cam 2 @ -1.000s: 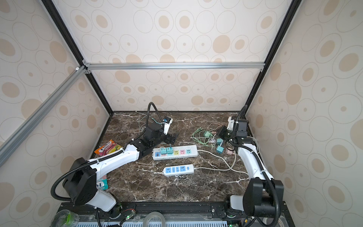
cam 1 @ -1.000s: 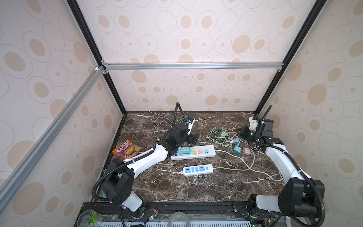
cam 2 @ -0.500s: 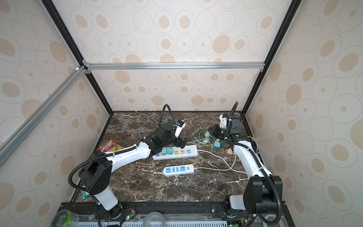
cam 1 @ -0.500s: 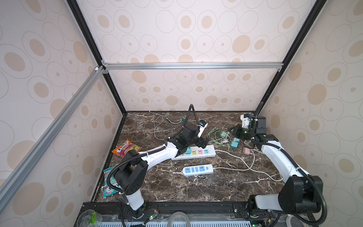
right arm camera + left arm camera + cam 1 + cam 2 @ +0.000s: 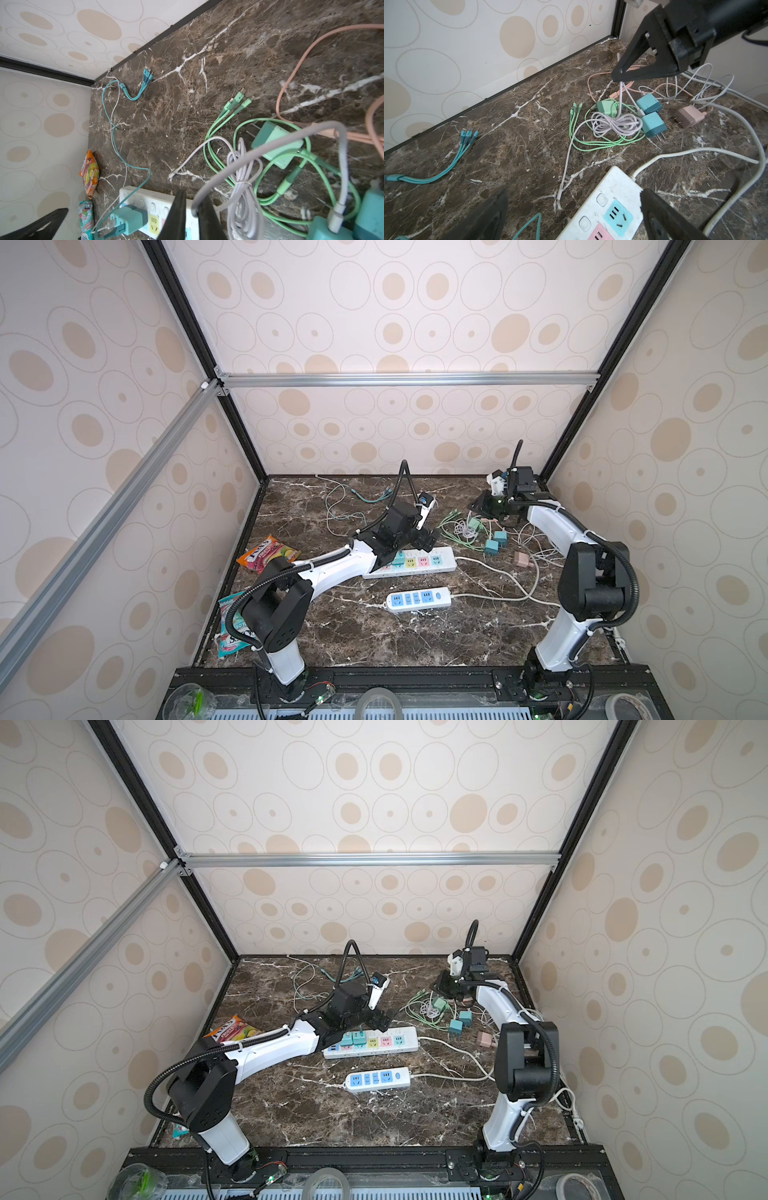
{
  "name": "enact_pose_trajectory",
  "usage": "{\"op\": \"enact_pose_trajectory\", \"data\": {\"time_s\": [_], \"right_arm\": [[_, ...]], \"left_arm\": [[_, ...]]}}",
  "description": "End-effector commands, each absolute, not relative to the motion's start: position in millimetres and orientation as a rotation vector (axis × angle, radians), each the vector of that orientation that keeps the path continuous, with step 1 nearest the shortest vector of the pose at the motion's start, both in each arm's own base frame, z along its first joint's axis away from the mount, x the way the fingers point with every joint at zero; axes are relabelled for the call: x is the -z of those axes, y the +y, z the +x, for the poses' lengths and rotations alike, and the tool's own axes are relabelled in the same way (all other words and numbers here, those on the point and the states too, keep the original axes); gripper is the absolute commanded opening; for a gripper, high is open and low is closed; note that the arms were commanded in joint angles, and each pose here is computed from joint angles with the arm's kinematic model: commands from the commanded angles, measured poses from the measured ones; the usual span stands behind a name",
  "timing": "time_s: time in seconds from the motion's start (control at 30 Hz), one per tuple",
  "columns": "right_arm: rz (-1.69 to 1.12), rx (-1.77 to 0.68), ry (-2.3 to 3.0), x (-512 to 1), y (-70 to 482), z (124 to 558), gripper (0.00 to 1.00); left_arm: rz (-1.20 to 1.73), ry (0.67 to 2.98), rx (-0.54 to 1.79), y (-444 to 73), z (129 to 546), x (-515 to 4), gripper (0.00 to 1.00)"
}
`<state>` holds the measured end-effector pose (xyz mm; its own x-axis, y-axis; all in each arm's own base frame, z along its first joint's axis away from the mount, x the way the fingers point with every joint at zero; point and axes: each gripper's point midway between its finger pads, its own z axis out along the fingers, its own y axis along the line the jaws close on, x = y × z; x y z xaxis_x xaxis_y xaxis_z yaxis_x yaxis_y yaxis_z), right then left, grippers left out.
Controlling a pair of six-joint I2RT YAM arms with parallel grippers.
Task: Insert the plug
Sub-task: 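Lower the right gripper and grasp the teal charger in the cable pile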
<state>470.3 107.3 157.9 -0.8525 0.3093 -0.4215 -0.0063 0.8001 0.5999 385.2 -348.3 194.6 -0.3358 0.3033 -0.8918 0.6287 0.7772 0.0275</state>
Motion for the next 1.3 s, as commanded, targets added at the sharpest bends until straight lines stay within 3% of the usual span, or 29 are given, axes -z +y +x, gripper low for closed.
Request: {"op": "enact_pose_trajectory", "data": {"time_s": [0.0, 0.23, 0.33, 0.4, 0.6, 0.83, 1.07, 1.27], "right_arm": [[0.170, -0.733, 2.537, -156, 102, 461, 0.25], [0.140, -0.517, 2.594, -163, 77, 429, 0.54], [0.142, -0.407, 2.654, -157, 63, 403, 0.75], [0.185, -0.269, 2.681, -148, 45, 388, 0.79], [0.277, 0.019, 2.793, -106, 8, 351, 0.76], [0.297, -0.197, 2.814, -82, 35, 359, 0.75], [0.381, -0.091, 2.804, -61, 23, 377, 0.73], [0.363, -0.144, 2.826, -46, 31, 382, 0.67]], "left_arm": [[0.665, 1.931, 0.362, -345, 389, -206, 0.98], [0.640, 1.931, 0.338, -339, 392, -204, 0.98], [0.630, 1.937, 0.326, -337, 394, -201, 0.98], [0.623, 1.936, 0.326, -337, 395, -201, 0.98], [0.606, 1.936, 0.311, -334, 399, -198, 0.98], [0.602, 1.951, 0.289, -330, 398, -195, 0.99], [0.588, 1.966, 0.278, -324, 396, -193, 0.98], [0.587, 1.977, 0.257, -320, 396, -190, 0.98]]}}
